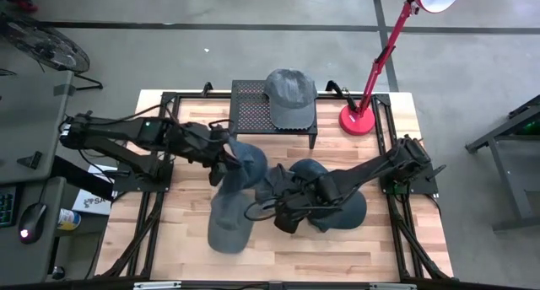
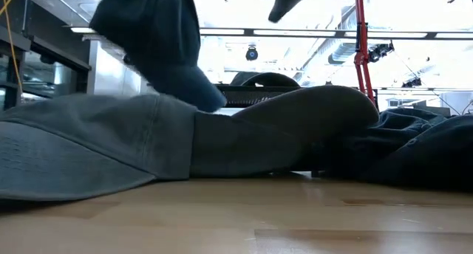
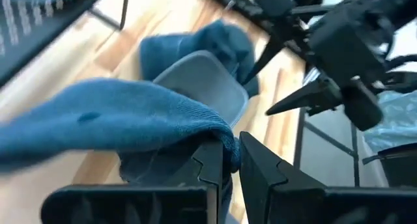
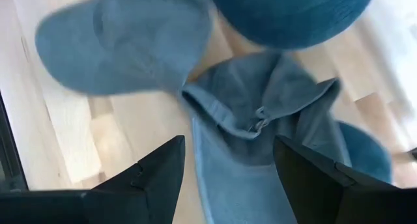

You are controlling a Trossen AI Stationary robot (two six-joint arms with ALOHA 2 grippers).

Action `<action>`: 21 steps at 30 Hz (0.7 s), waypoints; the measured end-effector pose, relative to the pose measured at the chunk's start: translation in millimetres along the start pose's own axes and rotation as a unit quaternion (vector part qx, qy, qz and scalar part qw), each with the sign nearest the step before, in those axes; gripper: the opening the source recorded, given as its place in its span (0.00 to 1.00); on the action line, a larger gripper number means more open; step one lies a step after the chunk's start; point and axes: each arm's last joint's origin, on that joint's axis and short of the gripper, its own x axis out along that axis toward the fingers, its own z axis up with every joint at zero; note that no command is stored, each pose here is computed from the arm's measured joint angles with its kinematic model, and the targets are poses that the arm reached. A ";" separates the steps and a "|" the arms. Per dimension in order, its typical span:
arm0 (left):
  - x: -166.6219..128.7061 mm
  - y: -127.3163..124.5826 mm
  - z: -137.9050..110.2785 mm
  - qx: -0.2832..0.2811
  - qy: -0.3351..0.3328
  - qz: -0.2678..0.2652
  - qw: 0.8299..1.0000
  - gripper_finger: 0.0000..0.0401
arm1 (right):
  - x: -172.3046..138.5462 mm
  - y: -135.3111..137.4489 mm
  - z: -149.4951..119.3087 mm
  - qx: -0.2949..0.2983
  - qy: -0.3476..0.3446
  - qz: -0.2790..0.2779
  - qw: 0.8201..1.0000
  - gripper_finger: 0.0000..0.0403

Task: Pick & Place hat
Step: Put the left blue cap on the shelf

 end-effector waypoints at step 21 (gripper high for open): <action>-89.6 -17.6 58.3 0.278 -0.021 -0.137 0.951 0.06 | -63.5 -28.1 13.5 -0.029 -0.123 -0.022 0.992 0.56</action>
